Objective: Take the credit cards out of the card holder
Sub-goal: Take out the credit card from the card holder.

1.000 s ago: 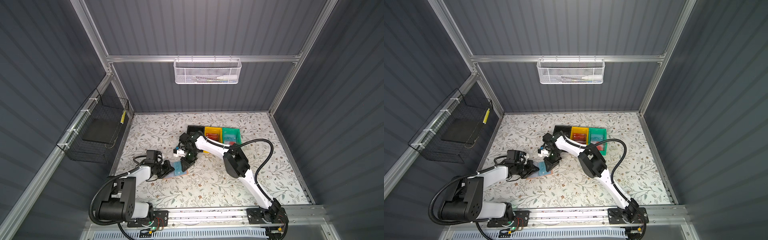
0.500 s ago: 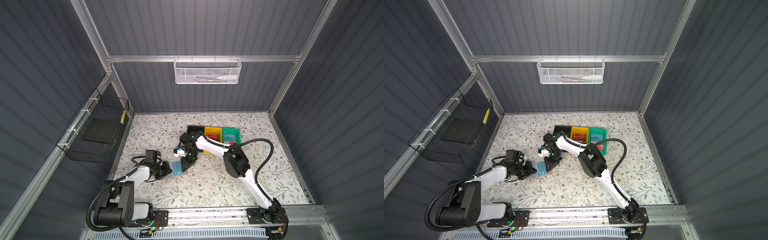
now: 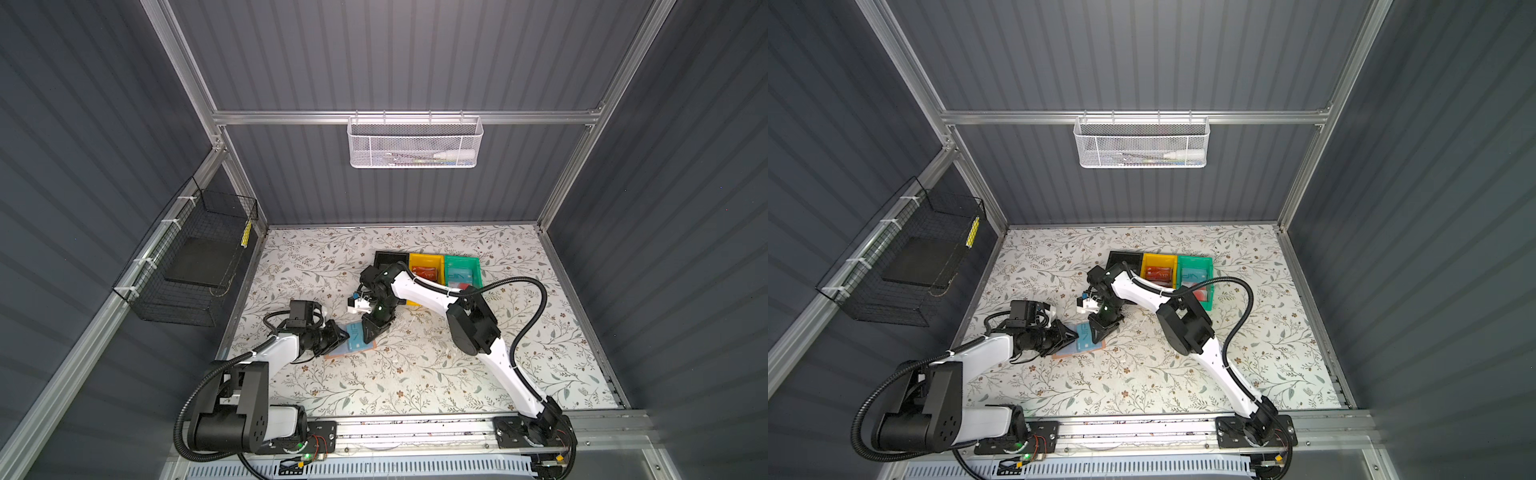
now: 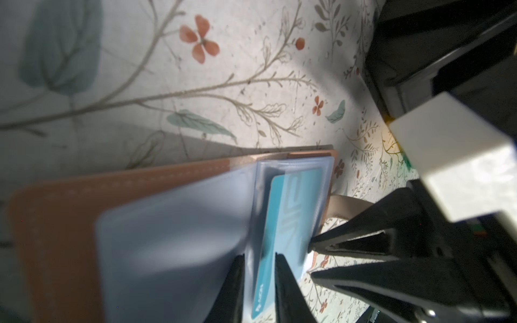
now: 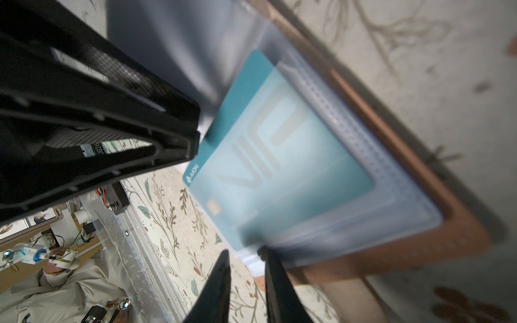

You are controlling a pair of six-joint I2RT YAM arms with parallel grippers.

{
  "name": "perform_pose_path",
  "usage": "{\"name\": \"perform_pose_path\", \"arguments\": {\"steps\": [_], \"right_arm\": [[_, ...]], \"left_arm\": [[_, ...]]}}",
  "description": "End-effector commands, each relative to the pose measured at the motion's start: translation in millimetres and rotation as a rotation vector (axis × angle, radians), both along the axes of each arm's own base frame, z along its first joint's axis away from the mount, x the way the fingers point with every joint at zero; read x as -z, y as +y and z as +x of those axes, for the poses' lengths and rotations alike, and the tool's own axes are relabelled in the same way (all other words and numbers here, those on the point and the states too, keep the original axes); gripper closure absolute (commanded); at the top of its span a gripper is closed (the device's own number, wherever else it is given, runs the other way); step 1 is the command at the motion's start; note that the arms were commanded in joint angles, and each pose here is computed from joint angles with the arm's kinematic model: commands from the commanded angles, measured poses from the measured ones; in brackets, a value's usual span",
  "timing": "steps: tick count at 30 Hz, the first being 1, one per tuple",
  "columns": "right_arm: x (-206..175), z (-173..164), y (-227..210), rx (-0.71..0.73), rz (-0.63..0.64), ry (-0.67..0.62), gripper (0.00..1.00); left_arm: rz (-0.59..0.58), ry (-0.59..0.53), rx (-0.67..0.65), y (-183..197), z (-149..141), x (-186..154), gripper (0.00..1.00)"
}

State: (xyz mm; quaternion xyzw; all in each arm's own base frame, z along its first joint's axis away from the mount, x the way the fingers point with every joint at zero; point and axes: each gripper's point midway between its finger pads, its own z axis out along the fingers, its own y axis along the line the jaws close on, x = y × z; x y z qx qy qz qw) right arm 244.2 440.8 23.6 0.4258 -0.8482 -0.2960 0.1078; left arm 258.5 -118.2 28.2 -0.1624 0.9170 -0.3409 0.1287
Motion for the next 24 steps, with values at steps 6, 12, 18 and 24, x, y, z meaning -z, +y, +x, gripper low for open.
{"name": "perform_pose_path", "arguments": {"steps": [6,12,18,24], "right_arm": [[36.2,-4.3,-20.8,0.006,-0.123,0.017,0.74],[37.3,-4.5,-21.1,0.009,-0.124,0.02,0.74],[37.5,-5.0,-21.2,0.009,-0.124,0.023,0.74],[38.3,-5.0,-21.6,0.01,-0.123,0.026,0.73]], "left_arm": [[-0.057,0.027,0.009,-6.8,-0.9,12.5,0.82],[-0.06,0.035,0.012,-7.2,-3.9,13.6,0.91],[-0.063,0.033,0.012,-7.4,-4.8,14.2,0.9],[-0.09,0.031,0.014,-11.1,-0.9,13.6,0.89]]}}
